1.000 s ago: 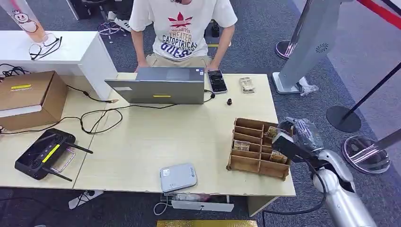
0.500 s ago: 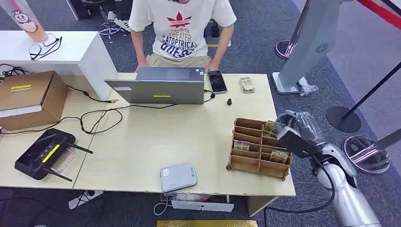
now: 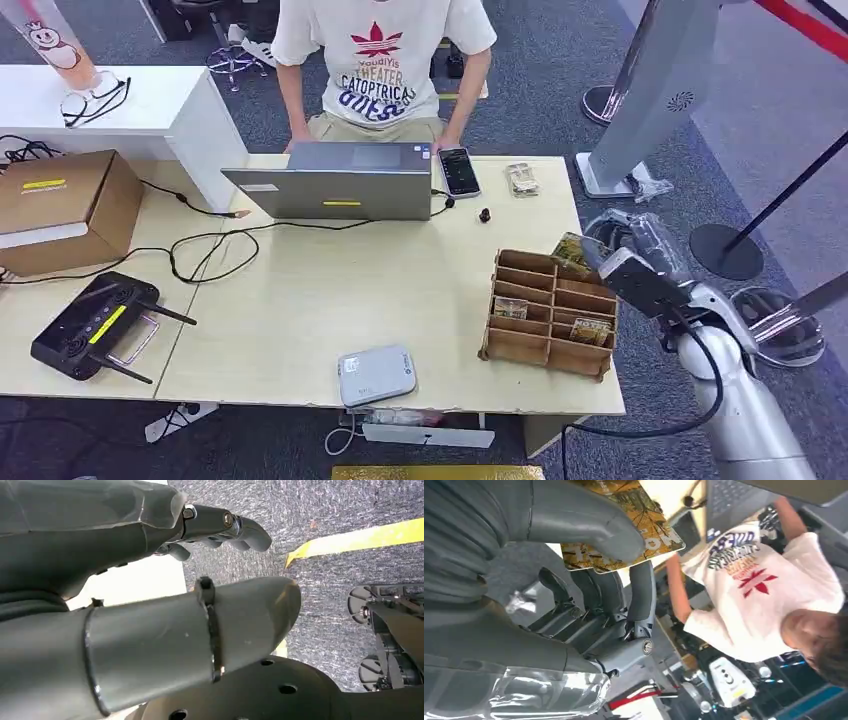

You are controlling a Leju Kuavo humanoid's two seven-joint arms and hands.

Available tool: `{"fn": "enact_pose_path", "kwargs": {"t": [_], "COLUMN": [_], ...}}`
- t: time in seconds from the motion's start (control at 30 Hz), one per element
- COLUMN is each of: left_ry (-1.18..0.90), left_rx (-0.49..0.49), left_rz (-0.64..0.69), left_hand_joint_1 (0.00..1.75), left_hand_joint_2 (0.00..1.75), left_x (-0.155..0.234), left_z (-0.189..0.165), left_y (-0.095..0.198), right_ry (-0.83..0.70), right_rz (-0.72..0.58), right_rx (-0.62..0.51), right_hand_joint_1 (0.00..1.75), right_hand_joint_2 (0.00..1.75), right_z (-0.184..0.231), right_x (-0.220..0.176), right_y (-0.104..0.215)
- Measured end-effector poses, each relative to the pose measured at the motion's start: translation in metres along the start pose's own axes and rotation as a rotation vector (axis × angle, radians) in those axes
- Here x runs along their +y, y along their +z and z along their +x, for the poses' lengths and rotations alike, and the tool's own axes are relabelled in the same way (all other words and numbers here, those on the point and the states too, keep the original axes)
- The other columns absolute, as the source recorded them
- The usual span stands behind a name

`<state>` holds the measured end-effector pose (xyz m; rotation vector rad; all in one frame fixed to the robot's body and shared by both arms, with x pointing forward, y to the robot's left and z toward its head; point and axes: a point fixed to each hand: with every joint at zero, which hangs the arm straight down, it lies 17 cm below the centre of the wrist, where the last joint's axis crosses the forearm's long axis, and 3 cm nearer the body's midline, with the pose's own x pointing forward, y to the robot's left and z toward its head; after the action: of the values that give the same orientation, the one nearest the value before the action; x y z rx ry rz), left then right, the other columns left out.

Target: Pass the card to the sensor for recognition and then transmit it.

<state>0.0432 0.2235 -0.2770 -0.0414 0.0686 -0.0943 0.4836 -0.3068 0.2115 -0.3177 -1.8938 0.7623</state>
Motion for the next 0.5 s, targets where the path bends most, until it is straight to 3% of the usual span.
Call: {"fn": "enact_pose_path", "kwargs": {"t": [0.5], "left_ry": [-0.042], "left_rx": [0.0], "left_rz": [0.004], "left_hand_joint_1": [0.0], "left_hand_joint_2": [0.0], "left_x": [0.001], "left_z": [0.01], "left_y": [0.002], "right_ry": [-0.006], "right_rz": [0.024], "right_rx": [-0.194], "right_hand_joint_1": [1.62], "right_hand_joint_2": [1.75], "right_z": [0.084], "right_x": [0.016], "right_y": [-0.085]}}
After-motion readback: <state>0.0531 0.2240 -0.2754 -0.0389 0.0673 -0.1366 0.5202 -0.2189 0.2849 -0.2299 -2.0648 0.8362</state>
